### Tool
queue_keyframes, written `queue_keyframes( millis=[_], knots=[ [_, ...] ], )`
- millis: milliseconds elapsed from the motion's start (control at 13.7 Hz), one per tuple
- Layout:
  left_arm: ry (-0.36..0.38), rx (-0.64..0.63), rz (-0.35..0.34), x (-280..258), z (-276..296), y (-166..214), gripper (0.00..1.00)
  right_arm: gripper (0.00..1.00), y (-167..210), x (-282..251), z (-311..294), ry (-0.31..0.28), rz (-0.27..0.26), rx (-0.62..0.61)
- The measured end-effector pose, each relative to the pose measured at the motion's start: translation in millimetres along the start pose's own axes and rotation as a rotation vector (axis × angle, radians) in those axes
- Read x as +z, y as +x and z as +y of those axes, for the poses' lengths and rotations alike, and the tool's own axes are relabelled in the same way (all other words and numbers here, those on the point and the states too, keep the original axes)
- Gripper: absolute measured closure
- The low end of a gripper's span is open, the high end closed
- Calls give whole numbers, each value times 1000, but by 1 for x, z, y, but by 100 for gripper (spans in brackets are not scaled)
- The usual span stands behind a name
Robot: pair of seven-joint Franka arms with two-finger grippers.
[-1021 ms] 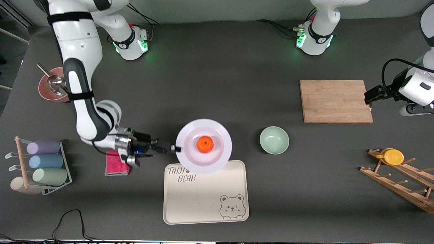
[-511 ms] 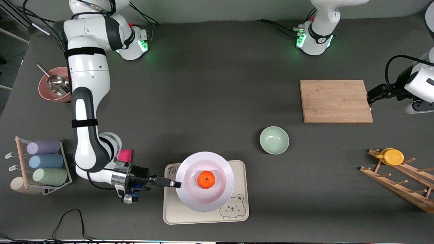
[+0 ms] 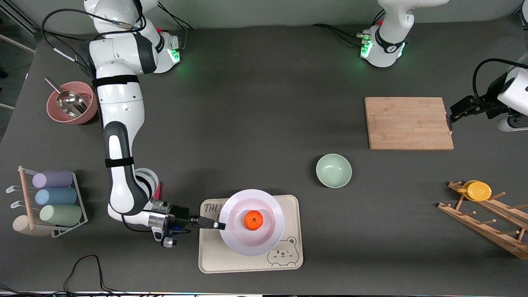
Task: Place orange and plate with both arms
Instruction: 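Position the plate on the placemat with the right gripper, then open the right gripper and withdraw it from the plate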
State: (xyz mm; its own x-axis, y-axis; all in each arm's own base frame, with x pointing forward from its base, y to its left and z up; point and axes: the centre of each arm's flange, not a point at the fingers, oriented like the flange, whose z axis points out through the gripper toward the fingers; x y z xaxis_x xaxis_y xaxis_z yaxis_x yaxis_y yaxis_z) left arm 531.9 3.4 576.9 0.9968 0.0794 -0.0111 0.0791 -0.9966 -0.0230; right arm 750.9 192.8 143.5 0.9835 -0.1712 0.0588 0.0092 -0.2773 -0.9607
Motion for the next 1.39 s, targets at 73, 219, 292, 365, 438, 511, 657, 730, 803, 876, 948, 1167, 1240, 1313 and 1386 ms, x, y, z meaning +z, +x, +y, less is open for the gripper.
queue_keyframes(
  millis=[73, 219, 292, 365, 438, 511, 657, 730, 803, 876, 948, 1167, 1240, 1313, 1386],
  knots=[
    [1, 1, -1, 0, 0, 0, 0, 96, -3, 2, 12, -6, -3, -4],
    [2, 3, -8, 1, 0, -1, 0, 96, -9, 6, 30, -7, -4, -6],
    [2, 3, -10, 1, 0, -1, 0, 96, -11, 8, 35, -5, -4, -11],
    [2, 3, -10, 1, 0, -1, 0, 96, -13, 9, 39, -4, -5, -16],
    [2, 3, -10, 1, -1, -1, 0, 96, -14, 11, 42, -4, -5, -26],
    [2, 3, -10, 1, -1, -1, 0, 96, -15, 11, 45, -5, -6, -40],
    [2, 2, -11, 1, -1, -1, 0, 96, -17, 12, 48, -6, -7, -61],
    [2, 1, -11, 1, -2, -1, 0, 96, -17, 12, 48, -6, -7, -66],
    [2, 1, -11, 1, -2, -1, 0, 96, -17, 12, 48, -5, -6, -68],
    [2, 1, -11, 1, -2, -1, 0, 96, -17, 12, 48, -5, -6, -69],
    [2, 1, -11, 1, -2, -1, 0, 96, -17, 12, 48, -5, -6, -69],
    [2, 0, -12, 2, -2, -1, 0, 73, -17, 12, 48, -5, -6, -69],
    [2, 0, -12, 2, -2, -1, 0, 60, -17, 12, 48, -5, -6, -69],
    [2, 0, -13, 2, -3, -1, 0, 56, -17, 12, 48, -5, -6, -69],
    [2, 0, -12, 2, -3, -1, 0, 56, -17, 12, 48, -5, -6, -69]
  ],
)
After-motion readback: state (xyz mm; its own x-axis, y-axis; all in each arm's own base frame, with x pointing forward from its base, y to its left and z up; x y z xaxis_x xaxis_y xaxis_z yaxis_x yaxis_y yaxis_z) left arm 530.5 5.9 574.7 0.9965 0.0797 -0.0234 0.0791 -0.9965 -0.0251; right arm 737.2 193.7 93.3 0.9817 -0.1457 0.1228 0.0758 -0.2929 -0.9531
